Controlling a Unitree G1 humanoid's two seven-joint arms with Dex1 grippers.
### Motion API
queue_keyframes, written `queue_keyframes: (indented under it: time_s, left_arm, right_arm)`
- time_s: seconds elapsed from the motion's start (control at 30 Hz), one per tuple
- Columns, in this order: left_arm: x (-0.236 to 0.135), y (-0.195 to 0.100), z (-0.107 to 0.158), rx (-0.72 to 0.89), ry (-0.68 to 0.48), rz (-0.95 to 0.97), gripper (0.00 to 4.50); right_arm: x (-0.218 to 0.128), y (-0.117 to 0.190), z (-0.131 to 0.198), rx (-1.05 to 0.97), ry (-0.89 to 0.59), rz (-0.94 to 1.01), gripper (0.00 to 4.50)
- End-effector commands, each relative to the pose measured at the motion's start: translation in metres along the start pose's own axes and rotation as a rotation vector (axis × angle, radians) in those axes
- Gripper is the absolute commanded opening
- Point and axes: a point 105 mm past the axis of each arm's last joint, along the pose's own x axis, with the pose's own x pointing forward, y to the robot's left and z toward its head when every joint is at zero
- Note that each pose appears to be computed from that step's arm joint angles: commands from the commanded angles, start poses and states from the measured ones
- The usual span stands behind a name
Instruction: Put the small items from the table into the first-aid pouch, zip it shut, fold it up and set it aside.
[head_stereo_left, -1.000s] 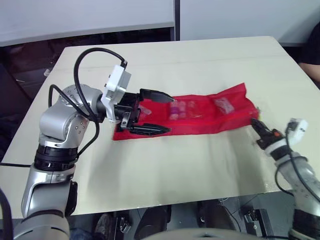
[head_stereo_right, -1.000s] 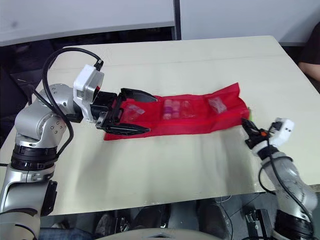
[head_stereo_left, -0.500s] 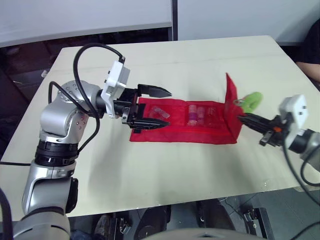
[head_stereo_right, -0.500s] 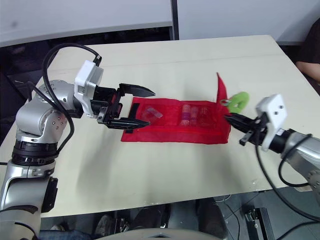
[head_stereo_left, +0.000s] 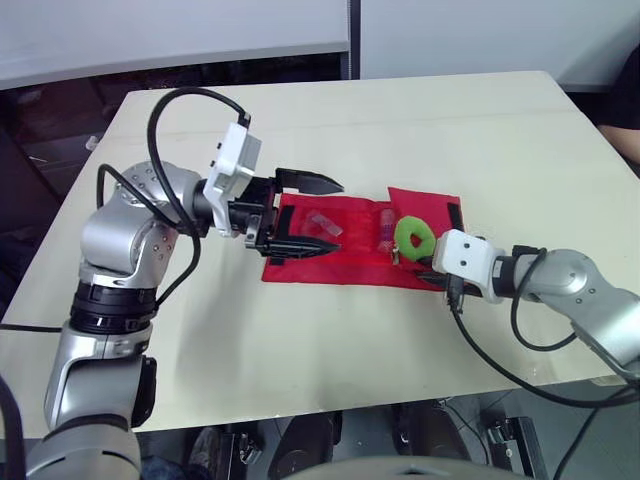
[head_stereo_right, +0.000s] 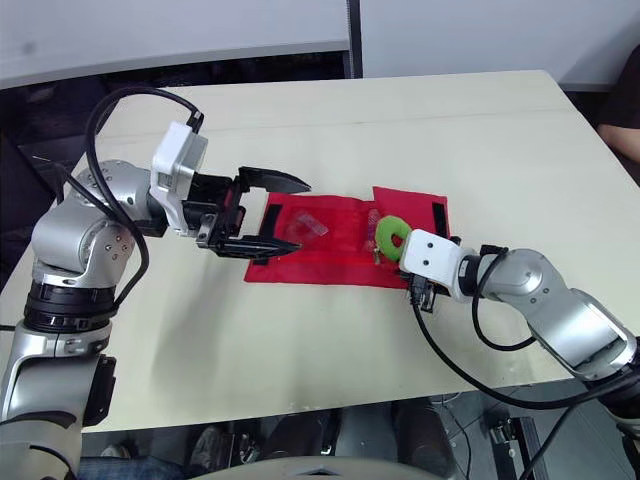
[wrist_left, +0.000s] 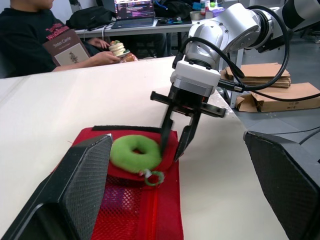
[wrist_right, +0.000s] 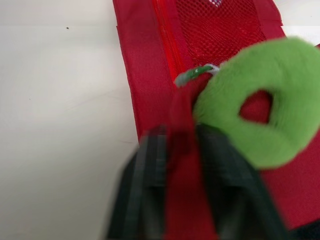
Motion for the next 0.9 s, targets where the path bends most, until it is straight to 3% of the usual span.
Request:
queue_keyframes:
  time_s: [0.03,0.17,0.27,0.47,0.67,0.77,0.9]
  left_arm:
    - [-0.006,-0.001,0.009,0.036,-0.004,0.024,4.5]
    - [-0.008,0.0,0.004,0.013,-0.003,0.044,4.5]
    - [-0.013,0.002,-0.005,-0.033,-0.008,0.071,4.5]
    - [-0.037,0.009,-0.04,-0.274,-0.029,0.263,4.5]
    - [-0.064,0.004,-0.097,-0.692,-0.07,0.506,4.5]
    - [-0.064,-0.006,-0.112,-0.828,-0.104,0.524,4.5]
    - [-0.08,0.003,-0.128,-0.97,-0.169,0.663,4.5]
  right_arm:
    - [-0.014,0.003,0.023,0.02,-0.115,0.015,2.48]
    - [-0.03,0.018,0.037,0.072,-0.212,0.084,4.46]
    - [-0.04,0.016,0.046,0.103,-0.278,0.071,4.46]
    - [-0.063,-0.001,0.055,0.231,-0.464,-0.069,4.46]
    - [-0.09,-0.005,0.056,0.28,-0.568,-0.11,4.46]
    - [-0.101,-0.006,0.059,0.295,-0.579,-0.071,4.46]
    - [-0.109,-0.006,0.062,0.295,-0.56,-0.018,4.46]
